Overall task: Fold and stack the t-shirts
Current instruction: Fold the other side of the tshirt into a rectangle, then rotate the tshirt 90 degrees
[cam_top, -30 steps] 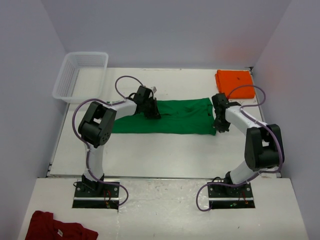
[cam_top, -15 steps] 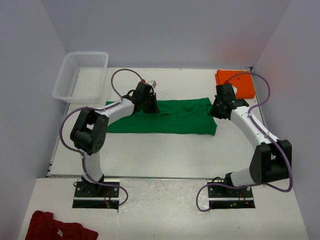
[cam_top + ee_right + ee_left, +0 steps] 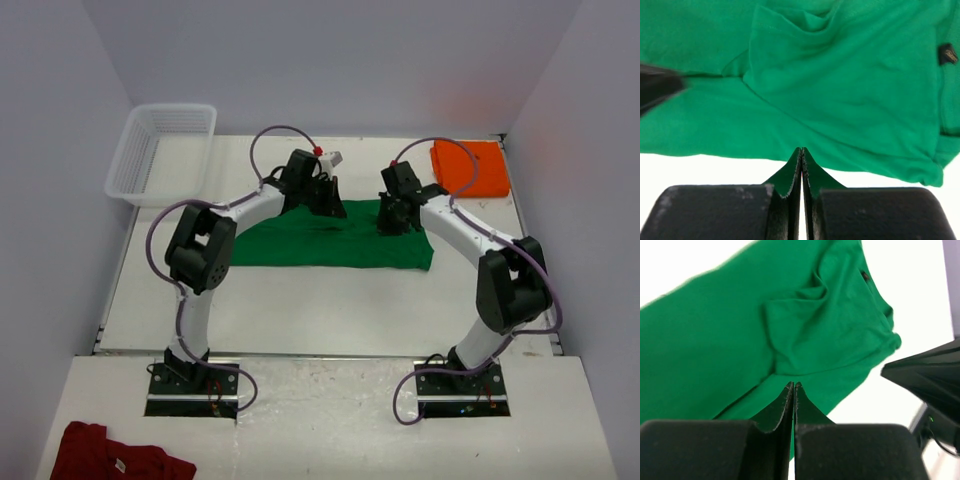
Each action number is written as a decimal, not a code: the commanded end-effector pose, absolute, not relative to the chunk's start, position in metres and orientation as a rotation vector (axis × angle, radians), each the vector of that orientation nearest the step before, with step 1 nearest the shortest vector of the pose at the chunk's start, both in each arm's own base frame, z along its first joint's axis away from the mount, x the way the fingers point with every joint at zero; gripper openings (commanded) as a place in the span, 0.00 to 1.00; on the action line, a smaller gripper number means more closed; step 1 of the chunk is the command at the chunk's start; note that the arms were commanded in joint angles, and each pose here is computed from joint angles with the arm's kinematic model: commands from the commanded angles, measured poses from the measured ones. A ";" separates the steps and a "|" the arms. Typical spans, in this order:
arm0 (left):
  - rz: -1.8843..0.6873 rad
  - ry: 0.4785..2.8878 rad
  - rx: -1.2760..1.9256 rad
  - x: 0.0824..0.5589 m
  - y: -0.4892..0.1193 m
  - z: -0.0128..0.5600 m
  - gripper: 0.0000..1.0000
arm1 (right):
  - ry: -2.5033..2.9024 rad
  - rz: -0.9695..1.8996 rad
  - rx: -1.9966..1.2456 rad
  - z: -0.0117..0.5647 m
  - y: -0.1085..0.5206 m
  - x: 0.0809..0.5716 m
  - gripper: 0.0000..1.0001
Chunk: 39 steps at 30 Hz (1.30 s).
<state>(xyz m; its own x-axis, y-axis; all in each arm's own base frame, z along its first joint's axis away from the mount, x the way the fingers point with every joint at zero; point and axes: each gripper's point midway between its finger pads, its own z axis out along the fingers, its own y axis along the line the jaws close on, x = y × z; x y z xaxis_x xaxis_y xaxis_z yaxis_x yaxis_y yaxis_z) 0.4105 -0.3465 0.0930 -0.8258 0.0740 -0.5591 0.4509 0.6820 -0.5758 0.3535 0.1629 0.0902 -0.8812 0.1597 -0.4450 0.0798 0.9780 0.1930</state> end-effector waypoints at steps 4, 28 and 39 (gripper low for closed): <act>-1.302 2.226 0.658 0.400 -0.401 0.113 0.00 | 2.537 0.202 0.199 0.133 0.139 0.337 0.00; -1.158 2.382 0.488 0.495 -0.392 0.011 0.00 | 2.614 0.345 0.007 0.119 0.203 0.305 0.00; -1.159 2.282 0.356 0.554 -0.323 0.038 0.00 | 2.604 0.737 -0.260 0.102 0.332 0.354 0.00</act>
<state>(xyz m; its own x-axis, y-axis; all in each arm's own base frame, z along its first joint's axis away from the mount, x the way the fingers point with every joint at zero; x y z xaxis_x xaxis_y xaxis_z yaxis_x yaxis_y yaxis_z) 0.5429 -0.3244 0.0259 -0.8460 -0.0157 -0.5329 0.4156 0.6068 -0.6776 0.3345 0.2785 0.0861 -0.9211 -0.0203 -0.3888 -0.1674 0.9222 0.3485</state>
